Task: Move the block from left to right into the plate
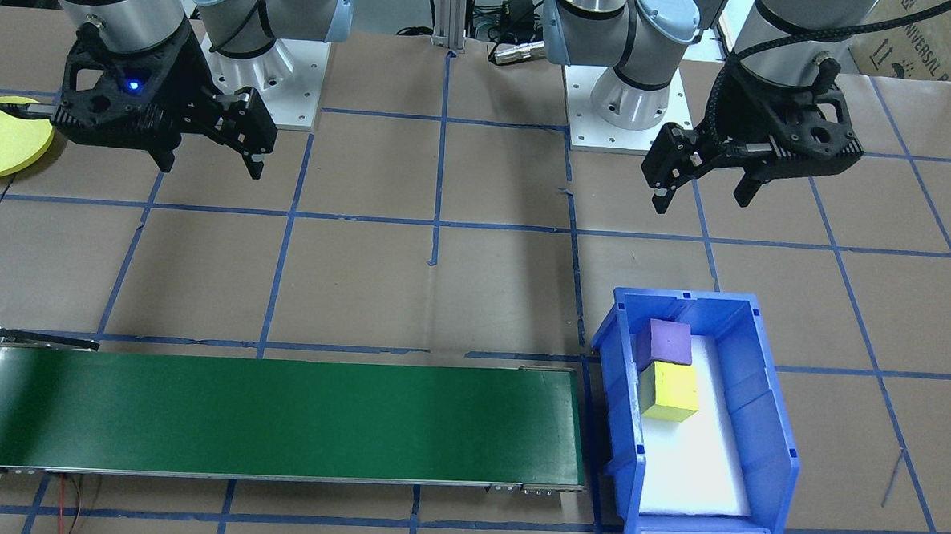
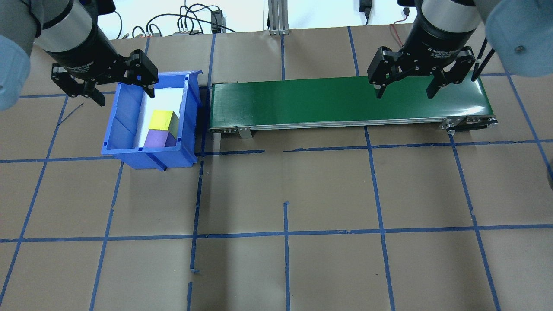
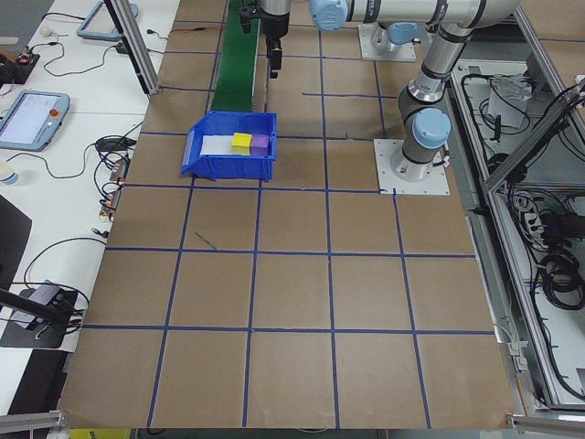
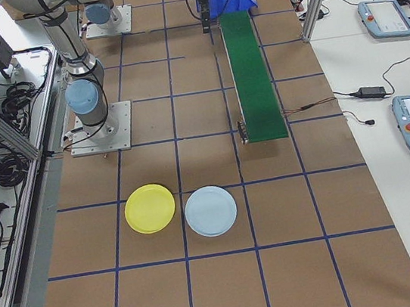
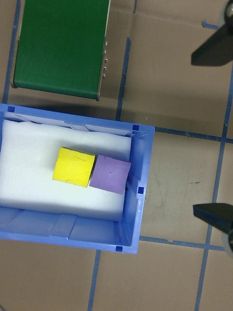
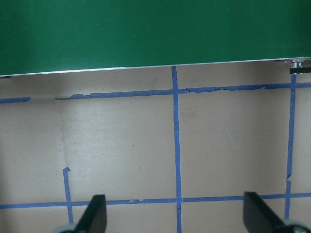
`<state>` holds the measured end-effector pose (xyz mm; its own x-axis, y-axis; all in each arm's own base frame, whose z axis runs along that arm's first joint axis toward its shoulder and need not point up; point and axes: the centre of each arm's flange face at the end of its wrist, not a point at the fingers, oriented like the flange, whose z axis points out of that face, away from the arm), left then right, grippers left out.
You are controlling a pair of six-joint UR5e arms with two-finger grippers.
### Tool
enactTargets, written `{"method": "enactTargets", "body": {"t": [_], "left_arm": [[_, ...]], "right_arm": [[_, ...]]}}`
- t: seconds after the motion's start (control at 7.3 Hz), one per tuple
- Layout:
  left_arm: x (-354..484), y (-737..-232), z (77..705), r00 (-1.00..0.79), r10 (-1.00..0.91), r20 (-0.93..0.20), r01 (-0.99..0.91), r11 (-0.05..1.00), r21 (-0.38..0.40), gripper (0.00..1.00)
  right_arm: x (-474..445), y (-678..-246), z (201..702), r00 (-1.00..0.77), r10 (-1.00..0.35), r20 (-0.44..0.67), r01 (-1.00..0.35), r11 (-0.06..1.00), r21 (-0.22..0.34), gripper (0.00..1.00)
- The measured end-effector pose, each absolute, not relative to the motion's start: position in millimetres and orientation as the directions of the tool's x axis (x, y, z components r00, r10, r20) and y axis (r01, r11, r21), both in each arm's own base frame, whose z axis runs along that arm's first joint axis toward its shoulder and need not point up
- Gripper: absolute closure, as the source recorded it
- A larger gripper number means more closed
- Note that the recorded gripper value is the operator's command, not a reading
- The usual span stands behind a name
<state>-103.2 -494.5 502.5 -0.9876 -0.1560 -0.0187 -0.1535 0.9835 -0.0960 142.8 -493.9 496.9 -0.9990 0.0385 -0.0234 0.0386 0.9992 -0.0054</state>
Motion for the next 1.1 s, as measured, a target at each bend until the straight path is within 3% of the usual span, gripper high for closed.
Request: {"method": "enactTargets", "body": {"t": [1.1], "left_arm": [[-108,-487,516,-0.991,-0.136,0.023,-0.137,0.985,-0.107,0.00]], "right_arm": [[143,-494,497,-0.999,0.038,-0.023,0.038,0.999,-0.006,0.00]]}}
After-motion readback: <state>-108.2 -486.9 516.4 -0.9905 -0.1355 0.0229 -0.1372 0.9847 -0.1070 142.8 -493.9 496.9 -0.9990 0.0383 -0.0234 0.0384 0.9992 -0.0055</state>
